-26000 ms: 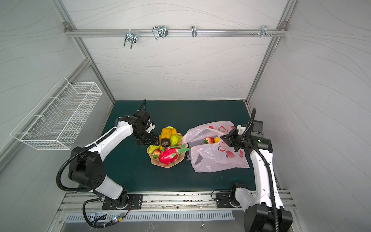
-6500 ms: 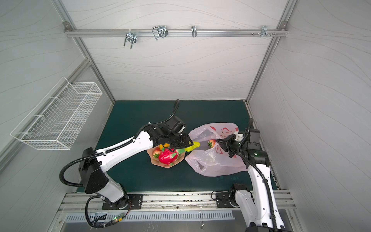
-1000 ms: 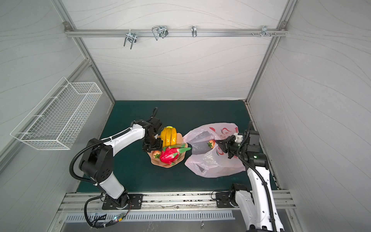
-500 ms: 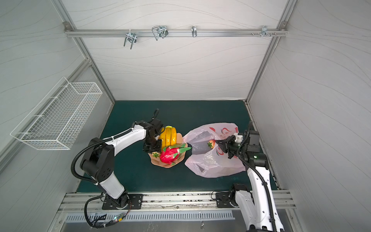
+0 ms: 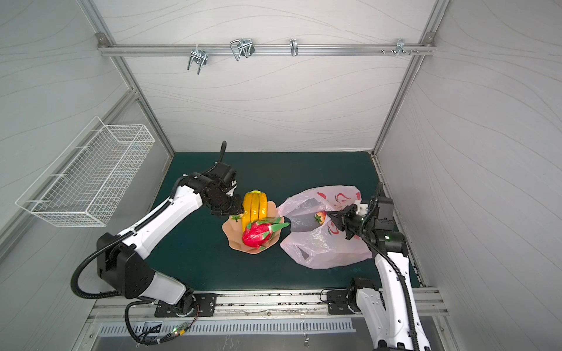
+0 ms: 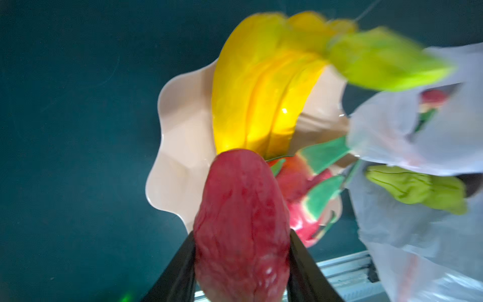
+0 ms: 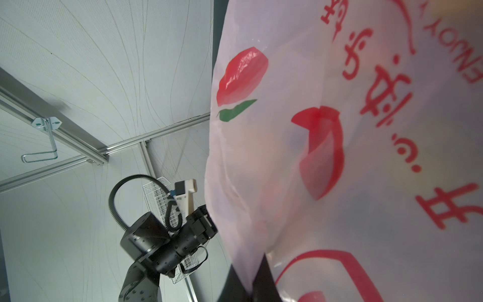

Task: Place the fruits into the plastic bag
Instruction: Pick up the fruit from the plate, then place the fruit in the plastic bag.

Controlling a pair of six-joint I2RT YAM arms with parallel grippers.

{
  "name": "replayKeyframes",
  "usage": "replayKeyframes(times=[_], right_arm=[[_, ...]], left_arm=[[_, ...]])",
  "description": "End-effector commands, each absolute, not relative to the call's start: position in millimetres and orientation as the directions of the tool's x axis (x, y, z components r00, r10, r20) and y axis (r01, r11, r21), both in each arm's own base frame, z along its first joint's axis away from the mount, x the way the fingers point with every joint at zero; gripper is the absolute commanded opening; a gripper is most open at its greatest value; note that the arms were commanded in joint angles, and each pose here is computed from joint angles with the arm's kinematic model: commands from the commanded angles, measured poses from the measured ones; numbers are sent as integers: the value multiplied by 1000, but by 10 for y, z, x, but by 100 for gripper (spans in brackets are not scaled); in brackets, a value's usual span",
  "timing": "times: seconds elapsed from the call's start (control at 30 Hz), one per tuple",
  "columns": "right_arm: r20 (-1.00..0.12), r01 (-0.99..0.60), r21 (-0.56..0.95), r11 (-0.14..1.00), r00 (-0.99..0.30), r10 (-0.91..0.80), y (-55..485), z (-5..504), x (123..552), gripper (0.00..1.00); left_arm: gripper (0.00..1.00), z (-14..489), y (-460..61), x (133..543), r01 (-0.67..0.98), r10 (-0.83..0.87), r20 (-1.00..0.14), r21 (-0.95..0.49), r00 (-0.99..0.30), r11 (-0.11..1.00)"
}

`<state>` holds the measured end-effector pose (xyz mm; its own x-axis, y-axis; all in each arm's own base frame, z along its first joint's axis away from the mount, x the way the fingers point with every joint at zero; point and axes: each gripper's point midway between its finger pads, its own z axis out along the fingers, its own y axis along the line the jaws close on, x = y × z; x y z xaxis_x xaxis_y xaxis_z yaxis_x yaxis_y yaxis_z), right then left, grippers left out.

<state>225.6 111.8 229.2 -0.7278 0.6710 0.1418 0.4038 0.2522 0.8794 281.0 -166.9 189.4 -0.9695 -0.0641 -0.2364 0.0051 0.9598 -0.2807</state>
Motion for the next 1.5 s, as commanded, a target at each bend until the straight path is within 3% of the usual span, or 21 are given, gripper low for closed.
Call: replayKeyframes(times=[0.0,0.27,0.83,1.47], right_arm=[[130,392,885,250,-724,677,1102,2392,2241,0],[127,390,885,253,-727,675,1104,2397,2234,0],[132,393,885,250,-727,674,1110,2383,2197,0],[130,388,885,256,-734,666,1120,2404,2161,0]], left_arm=[[39,2184,-1857,2772,19,-90,-243,-412,-966,911],[37,2311,-2212,2789,20,-130,-237,-541,-963,841],[34,2351,-3285,2454,77,-75,-194,-673,-978,736],[34,1780,-3760,1950,140,65,-144,-608,-987,782]])
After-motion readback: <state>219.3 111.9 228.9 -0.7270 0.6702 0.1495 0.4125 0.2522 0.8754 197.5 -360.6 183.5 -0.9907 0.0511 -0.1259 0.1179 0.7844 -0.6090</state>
